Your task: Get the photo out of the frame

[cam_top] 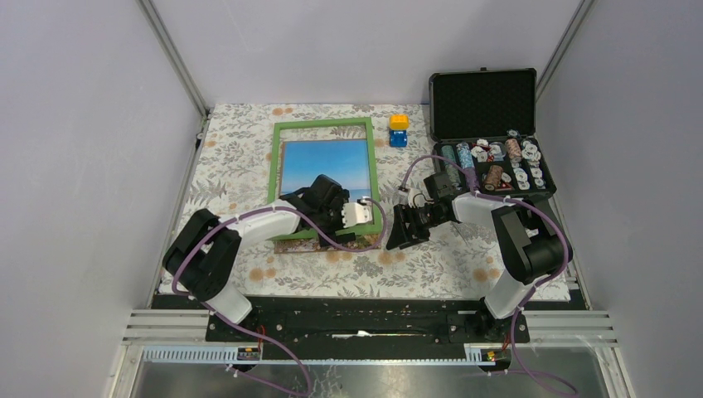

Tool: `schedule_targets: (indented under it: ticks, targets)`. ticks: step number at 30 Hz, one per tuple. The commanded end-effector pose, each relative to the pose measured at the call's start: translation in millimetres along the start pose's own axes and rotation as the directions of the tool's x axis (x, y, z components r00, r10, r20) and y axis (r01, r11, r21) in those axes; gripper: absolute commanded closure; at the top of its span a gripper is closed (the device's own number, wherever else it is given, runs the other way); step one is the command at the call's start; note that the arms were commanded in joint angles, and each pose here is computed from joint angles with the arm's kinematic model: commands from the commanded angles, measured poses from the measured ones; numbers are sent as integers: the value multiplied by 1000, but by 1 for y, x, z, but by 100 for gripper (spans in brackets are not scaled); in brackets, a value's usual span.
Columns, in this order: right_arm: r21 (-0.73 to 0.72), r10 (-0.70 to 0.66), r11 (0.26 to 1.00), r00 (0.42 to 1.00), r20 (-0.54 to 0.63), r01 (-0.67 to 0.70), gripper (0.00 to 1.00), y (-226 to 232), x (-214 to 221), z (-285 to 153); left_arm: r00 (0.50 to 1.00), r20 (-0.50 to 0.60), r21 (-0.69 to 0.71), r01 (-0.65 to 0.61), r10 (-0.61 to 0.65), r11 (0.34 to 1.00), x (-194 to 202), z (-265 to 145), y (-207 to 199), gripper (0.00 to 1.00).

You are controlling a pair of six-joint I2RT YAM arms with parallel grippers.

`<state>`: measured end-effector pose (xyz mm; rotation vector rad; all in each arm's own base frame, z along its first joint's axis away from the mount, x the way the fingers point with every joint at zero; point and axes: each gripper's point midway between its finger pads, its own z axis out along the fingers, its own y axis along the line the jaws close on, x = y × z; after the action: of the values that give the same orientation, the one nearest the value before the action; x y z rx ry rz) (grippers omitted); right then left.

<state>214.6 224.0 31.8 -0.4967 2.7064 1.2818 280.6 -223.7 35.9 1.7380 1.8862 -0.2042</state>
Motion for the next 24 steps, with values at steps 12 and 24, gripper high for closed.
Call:
schedule_targets:
  ticks: [12,24]
  targets:
    - [24,-32,999,999,32,31,31,-4,-12,-1,996,56,-95,76,-71,993,-17,-1,43,4]
    - [-3,-17,1000,999,36,17,36,-3,-16,3,990,133,40,-51,45,998,-37,-11,-4,1]
